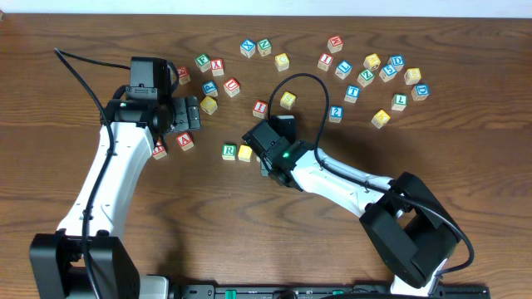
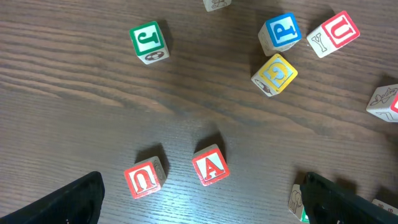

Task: Spell out ROBOT
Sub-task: 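Lower the yellow O block onto the table right of the B, then open the right gripper and release the yellow O block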

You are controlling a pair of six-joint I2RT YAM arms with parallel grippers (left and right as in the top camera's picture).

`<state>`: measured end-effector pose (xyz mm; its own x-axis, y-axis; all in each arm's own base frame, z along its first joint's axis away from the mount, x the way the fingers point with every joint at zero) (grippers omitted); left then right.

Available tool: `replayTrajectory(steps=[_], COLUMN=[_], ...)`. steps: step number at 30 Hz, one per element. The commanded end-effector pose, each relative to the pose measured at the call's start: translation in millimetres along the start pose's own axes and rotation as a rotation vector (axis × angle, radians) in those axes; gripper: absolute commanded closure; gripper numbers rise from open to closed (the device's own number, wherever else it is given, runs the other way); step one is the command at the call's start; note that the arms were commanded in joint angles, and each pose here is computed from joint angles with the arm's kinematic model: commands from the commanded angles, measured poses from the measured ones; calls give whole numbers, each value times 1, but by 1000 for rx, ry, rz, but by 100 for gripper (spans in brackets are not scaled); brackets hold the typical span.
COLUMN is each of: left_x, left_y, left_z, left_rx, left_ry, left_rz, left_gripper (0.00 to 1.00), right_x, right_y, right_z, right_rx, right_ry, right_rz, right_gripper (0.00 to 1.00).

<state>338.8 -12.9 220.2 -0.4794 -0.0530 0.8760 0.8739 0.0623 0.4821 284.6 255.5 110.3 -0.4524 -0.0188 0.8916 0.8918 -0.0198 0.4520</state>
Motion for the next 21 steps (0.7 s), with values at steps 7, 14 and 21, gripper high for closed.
replayTrajectory(steps=[7,14,21], left_x=[-2,-2,-2], left_y=[-3,-3,-3], left_z=[1,1,1], left_rx=[-11,-11,-11], left_ry=[-3,-3,-3], left_rz=[12,12,13], left_gripper=[1,1,1], right_x=[-6,-6,-6], right_y=[-7,-7,-7], right_z=[1,1,1], right_rx=[19,19,19], right_ry=[-24,-24,-24], right_rz=[6,6,6], right_gripper=[75,67,68])
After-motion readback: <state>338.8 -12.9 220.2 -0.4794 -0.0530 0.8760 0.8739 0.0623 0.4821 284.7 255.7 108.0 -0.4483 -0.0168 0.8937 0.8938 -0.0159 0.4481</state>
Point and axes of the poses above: each gripper's point midway between its finger pads, its own x axis back along the fingers, its own z axis along the line the jaws close on, y = z × x, the point moved 10 cm from there along x, back along the fingers, and after that the axes turned 3 degrees about -x, right-handed, at the moved point
